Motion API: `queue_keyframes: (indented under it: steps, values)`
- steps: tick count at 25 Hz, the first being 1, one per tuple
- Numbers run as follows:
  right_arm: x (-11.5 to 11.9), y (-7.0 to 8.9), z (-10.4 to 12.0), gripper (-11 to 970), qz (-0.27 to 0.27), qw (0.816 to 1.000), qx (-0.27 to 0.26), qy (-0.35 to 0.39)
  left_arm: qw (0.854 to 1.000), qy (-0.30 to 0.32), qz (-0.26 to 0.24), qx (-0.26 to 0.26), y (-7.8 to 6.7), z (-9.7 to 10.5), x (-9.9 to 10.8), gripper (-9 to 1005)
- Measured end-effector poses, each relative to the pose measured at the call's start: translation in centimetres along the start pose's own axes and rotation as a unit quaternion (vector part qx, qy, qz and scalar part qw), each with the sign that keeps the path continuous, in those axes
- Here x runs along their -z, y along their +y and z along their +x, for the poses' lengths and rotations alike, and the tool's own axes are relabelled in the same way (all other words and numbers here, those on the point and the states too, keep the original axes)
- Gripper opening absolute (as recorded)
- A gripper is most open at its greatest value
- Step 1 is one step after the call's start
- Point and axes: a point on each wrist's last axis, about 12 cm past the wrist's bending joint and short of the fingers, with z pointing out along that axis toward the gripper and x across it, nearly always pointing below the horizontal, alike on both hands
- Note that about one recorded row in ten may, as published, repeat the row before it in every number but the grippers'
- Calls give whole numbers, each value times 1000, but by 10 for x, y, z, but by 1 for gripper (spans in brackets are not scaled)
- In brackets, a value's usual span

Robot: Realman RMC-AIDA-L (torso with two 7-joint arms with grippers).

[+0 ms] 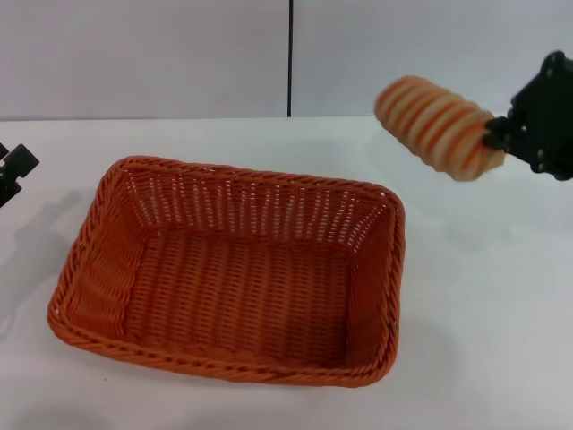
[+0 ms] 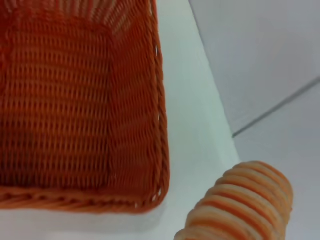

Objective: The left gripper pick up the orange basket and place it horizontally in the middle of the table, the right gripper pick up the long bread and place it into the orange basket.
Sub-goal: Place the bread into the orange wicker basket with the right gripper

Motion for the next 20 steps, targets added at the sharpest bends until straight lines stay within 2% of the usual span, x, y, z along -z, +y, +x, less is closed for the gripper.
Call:
queue_keyframes:
  steps: [4,7,8,9,13,20]
  values:
    - [12,10,-23,47,4,999,45,-20,1000,0,-2,1,0,0,2,806]
    - [9,19,-38,44,-27,995,76,-53,1000,0,-4,0,0,0,4,806]
    - [3,27,-48,43,-55,990,102,-78,1000,-1,-5,-1,0,0,4,806]
    - [3,27,-48,41,-55,990,102,-78,1000,-1,-5,-1,0,0,4,806]
    - [-9,47,-68,38,-123,974,146,-126,1000,-1,-4,-5,0,0,4,806]
    - [-26,54,-71,37,-160,965,158,-135,1000,1,-5,-6,-1,1,6,805]
